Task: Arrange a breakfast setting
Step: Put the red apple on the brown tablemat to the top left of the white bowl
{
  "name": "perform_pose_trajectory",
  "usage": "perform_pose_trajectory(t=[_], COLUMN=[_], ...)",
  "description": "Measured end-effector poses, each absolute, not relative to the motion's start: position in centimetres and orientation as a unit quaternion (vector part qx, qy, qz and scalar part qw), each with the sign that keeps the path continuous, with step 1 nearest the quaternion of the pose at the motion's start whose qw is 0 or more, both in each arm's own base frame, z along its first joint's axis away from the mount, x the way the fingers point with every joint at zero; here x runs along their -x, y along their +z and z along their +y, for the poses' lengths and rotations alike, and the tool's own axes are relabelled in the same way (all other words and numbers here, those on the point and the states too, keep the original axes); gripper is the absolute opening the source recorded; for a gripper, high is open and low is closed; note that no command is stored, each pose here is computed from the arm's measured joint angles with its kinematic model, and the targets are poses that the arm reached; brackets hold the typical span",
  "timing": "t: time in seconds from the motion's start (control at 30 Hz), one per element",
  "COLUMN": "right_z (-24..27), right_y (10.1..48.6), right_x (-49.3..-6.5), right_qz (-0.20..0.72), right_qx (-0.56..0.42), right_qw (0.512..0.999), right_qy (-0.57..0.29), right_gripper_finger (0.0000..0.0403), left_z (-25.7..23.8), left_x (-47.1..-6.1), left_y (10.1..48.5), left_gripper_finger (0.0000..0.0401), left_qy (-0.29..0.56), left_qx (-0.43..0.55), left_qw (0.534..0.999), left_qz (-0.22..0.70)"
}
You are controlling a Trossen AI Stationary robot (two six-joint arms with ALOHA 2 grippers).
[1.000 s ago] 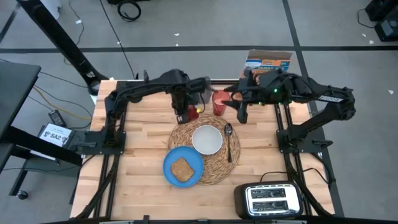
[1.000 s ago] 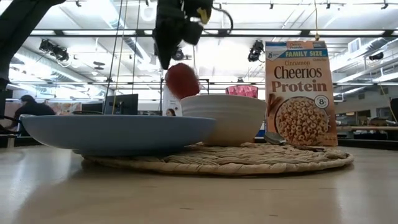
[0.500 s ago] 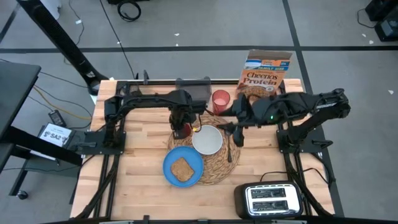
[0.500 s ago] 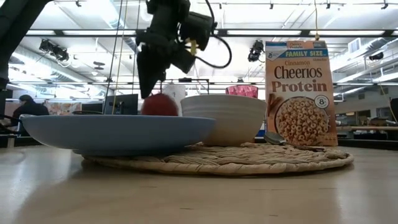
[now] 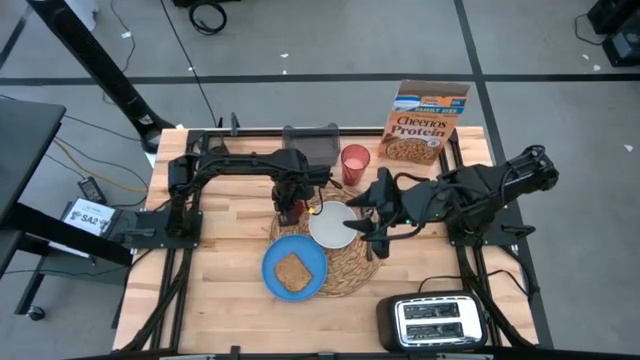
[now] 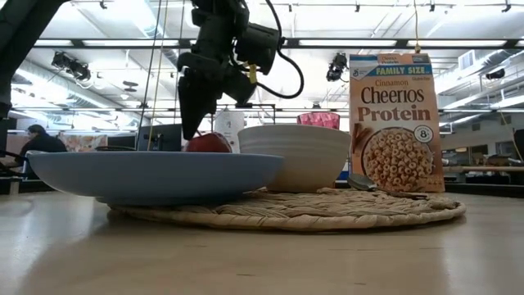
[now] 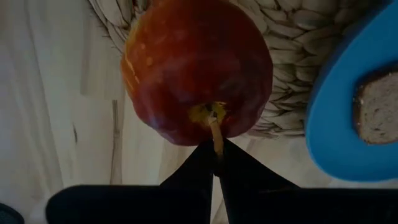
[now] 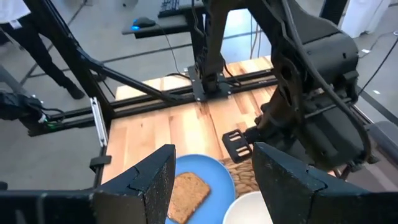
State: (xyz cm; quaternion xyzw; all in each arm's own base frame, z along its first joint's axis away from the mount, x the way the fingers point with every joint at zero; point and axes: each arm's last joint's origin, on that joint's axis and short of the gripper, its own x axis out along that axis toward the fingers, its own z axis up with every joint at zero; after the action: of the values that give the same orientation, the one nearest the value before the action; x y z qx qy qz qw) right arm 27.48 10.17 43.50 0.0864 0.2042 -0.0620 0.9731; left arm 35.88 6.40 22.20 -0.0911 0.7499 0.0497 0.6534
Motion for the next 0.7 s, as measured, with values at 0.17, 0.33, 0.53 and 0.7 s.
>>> perform_pose_trajectory(t=[0.17, 0.33, 0.53, 0.7], right_z=[10.3, 10.3, 10.2, 10.1], right_y=[43.3, 43.3, 43.4, 43.4], right_x=[-27.7, -27.7, -27.8, -27.8], right_qz=[0.208, 0.208, 0.205, 0.206], right_qx=[-0.083, -0.077, -0.068, -0.06], right_qw=[0.973, 0.973, 0.975, 0.975], right_qy=[-0.059, -0.057, -0.056, -0.056], right_gripper_finger=[0.0219, 0.0219, 0.0219, 0.0219], left_z=[6.4, 6.4, 6.6, 6.7], left_x=[-35.9, -35.9, -36.4, -36.8], left_y=[22.2, 22.2, 23.2, 24.2], left_gripper_finger=[0.0031, 0.0046, 0.0082, 0.0106], left_qy=[0.05, 0.05, 0.052, 0.055], left_qx=[0.091, 0.091, 0.089, 0.084], left_qw=[0.654, 0.654, 0.671, 0.685], left_qz=[0.749, 0.749, 0.734, 0.721])
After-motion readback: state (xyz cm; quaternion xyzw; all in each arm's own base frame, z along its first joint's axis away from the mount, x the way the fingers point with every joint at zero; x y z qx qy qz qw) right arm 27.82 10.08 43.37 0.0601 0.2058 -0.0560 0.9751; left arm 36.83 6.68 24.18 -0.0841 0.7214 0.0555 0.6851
